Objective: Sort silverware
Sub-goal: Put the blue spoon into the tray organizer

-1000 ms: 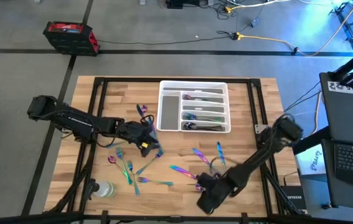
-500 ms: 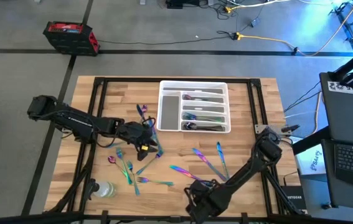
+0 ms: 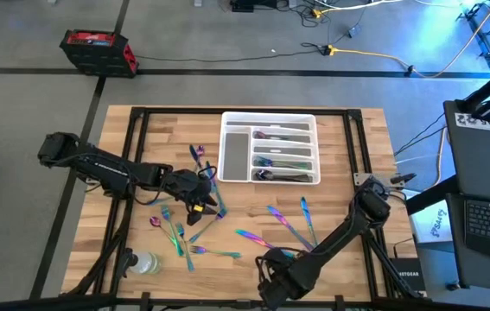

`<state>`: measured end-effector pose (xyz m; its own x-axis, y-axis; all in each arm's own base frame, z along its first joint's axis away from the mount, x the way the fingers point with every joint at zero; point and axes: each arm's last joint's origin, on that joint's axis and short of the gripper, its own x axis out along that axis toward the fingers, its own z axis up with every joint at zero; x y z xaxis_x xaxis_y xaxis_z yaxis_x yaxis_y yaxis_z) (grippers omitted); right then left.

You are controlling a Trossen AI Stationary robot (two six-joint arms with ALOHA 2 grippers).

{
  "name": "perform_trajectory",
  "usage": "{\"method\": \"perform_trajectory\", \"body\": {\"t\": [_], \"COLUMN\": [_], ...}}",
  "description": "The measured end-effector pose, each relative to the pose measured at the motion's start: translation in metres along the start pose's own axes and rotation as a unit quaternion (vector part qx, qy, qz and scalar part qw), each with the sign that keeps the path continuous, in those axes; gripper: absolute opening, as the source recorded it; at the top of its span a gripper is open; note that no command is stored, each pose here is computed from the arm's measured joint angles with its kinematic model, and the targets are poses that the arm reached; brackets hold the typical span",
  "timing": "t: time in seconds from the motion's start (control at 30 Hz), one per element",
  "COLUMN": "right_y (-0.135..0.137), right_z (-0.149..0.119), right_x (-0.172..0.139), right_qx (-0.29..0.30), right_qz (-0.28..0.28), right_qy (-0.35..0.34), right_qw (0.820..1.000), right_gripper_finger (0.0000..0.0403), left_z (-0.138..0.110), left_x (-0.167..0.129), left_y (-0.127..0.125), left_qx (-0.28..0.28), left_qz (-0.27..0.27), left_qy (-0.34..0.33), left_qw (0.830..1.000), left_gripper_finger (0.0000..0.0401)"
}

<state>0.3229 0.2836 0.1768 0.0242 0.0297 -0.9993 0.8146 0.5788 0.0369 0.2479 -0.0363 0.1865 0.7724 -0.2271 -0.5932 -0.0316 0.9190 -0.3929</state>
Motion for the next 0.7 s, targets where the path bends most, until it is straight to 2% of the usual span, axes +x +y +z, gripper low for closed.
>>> {"method": "perform_trajectory", "body": {"t": [0.17, 0.37, 0.7], "right_y": [-0.005, -0.008, -0.010], "right_z": [0.005, 0.007, 0.014], "right_x": [0.011, 0.029, 0.034], "right_qx": [0.003, -0.001, 0.001], "right_qz": [-0.015, -0.003, -0.001], "right_qy": [-0.004, -0.003, 0.003], "right_qw": [1.000, 1.000, 1.000], "right_gripper_finger": [0.0072, 0.0072, 0.0072], "left_z": [0.000, 0.000, 0.000], "left_x": [0.000, 0.000, 0.000], "left_y": [0.000, 0.000, -0.001], "left_qx": [-0.008, -0.010, -0.007], "left_qz": [0.000, -0.011, -0.014], "left_qy": [-0.001, 0.005, 0.007], "left_qw": [1.000, 1.000, 1.000], "left_gripper_finger": [0.0145, 0.0145, 0.0145]}}
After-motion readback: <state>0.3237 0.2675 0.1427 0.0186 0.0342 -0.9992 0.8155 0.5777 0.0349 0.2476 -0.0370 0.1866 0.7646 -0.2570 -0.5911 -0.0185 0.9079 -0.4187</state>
